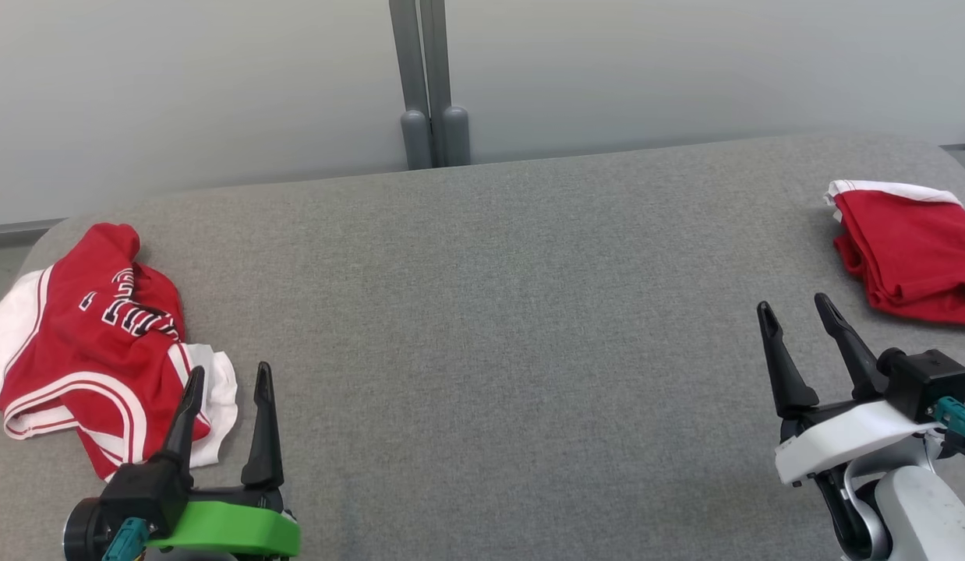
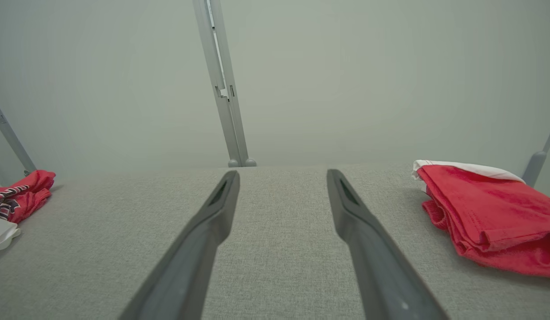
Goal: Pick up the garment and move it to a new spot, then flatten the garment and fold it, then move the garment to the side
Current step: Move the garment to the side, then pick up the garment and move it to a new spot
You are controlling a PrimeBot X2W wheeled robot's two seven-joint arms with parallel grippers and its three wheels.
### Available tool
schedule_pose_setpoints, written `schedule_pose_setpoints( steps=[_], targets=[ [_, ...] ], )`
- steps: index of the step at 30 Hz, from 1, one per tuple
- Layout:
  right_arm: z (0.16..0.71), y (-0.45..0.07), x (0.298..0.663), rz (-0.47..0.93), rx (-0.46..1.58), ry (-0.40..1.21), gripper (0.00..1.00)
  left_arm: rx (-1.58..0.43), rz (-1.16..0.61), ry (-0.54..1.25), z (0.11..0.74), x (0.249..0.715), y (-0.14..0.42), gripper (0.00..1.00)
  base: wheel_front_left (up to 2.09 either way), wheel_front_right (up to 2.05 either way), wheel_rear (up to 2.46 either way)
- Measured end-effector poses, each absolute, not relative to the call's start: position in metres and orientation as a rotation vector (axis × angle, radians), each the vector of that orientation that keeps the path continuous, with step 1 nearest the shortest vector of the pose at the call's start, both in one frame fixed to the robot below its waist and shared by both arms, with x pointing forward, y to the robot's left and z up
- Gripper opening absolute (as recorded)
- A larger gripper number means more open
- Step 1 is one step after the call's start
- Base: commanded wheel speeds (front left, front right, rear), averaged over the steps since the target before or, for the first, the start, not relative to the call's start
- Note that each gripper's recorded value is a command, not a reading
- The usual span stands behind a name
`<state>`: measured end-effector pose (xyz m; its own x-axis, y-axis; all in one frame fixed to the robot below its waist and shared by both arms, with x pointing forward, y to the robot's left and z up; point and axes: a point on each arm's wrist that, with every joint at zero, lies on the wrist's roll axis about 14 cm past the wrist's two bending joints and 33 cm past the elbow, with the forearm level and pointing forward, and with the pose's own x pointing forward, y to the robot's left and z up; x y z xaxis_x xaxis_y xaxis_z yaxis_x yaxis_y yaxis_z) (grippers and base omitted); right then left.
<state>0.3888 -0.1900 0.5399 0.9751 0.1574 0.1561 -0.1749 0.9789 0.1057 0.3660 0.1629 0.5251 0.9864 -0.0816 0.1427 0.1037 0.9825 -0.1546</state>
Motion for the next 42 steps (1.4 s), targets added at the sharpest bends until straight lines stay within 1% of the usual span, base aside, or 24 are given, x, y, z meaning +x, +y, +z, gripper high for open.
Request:
schedule_pose_setpoints(
  steps=[13,20,31,36,37,42],
  targets=[
    [0.533,-0.186,0.391,0.172,0.129,-0.130,1.00,-0.170,-0.105,-0.107,0.515,0.378,0.158,1.00,0.00,0.00,0.00],
    [0.527,-0.170,0.398,0.211,0.149,-0.113,1.00,-0.158,-0.060,-0.098,0.511,0.382,0.172,1.00,0.00,0.00,0.00],
    [0.519,-0.101,0.417,0.395,0.192,-0.076,1.00,-0.149,0.124,-0.077,0.502,0.352,0.227,1.00,0.00,0.00,0.00],
    [0.517,-0.063,0.421,0.491,0.213,-0.061,1.00,-0.143,0.234,-0.078,0.500,0.326,0.258,1.00,0.00,0.00,0.00],
    [0.516,-0.049,0.421,0.530,0.215,-0.053,1.00,-0.140,0.272,-0.075,0.499,0.315,0.268,1.00,0.00,0.00,0.00],
    [0.514,-0.015,0.420,0.626,0.210,-0.037,1.00,-0.142,0.364,-0.076,0.497,0.288,0.291,1.00,0.00,0.00,0.00]
  ],
)
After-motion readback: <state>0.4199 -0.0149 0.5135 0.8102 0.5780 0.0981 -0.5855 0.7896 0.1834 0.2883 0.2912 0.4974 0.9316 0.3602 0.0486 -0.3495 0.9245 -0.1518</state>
